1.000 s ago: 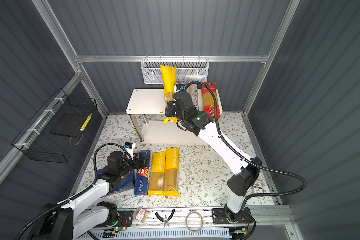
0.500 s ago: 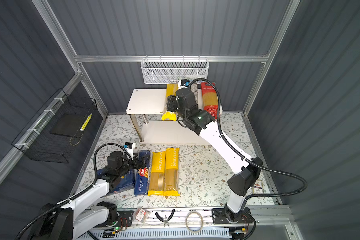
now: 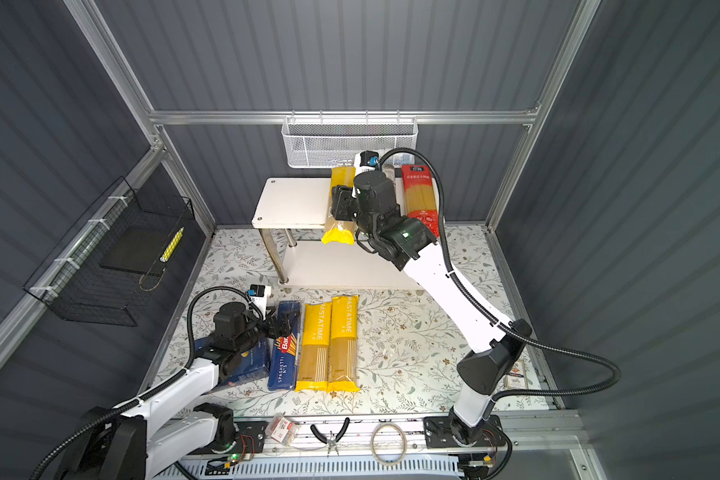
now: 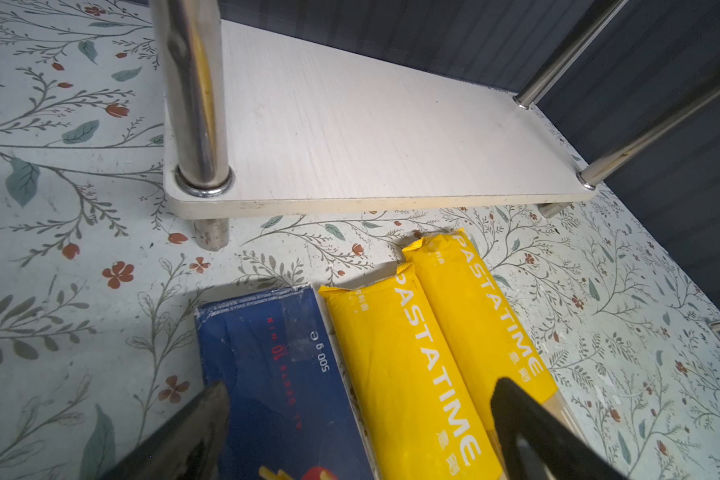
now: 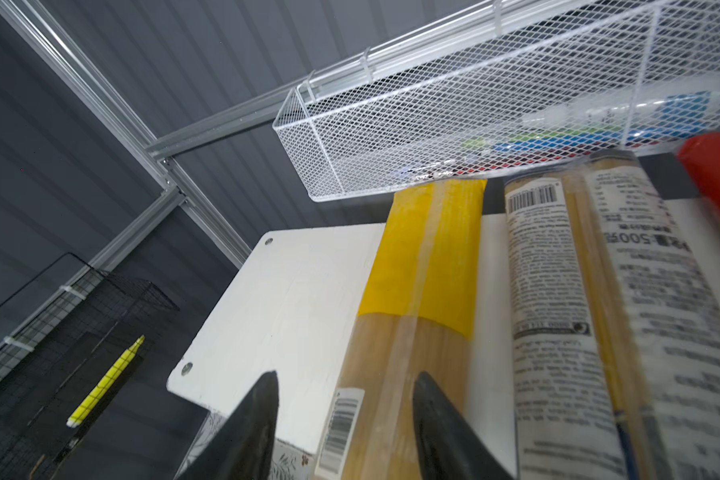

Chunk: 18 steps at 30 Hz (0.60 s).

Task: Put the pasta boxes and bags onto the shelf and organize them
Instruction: 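Lower the yellow bag onto the top shelf and open the right gripper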

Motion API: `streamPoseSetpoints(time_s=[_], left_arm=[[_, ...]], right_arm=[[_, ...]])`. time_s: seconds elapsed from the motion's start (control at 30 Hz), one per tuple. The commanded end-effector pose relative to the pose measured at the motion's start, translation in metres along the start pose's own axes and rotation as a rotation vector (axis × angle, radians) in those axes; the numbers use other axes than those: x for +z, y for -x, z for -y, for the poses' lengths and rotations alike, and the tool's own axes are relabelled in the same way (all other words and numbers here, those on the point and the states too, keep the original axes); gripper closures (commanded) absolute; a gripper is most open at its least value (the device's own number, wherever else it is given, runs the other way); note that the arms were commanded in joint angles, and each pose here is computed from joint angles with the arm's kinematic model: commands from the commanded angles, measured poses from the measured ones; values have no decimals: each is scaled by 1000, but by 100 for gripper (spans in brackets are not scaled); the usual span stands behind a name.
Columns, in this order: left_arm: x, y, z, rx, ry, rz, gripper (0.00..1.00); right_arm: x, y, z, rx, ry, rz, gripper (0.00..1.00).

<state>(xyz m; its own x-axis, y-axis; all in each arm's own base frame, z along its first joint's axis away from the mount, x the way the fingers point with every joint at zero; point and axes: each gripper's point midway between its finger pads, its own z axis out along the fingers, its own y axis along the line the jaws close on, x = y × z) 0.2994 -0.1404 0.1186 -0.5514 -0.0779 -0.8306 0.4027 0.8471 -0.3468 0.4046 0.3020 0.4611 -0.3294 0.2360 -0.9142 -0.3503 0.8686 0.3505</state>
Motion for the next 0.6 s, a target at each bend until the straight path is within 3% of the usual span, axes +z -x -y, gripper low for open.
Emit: streamPoseSetpoints(time_s=[0.0, 0.1, 0.27, 0.57], left_arm=[[-2, -1, 2, 2, -12, -2, 1], [-2, -1, 2, 4, -8, 0, 1], [-5, 1, 2, 9, -4, 10, 1], [-6, 3, 2, 11, -1, 19, 1]], right_arm=[[-42, 4, -9, -139, 6, -39, 42], [-64, -11, -19, -191, 67, -98, 39], [-93, -50, -23, -143, 185, -248, 34], [-106, -113, -30, -118, 329, -426, 30]])
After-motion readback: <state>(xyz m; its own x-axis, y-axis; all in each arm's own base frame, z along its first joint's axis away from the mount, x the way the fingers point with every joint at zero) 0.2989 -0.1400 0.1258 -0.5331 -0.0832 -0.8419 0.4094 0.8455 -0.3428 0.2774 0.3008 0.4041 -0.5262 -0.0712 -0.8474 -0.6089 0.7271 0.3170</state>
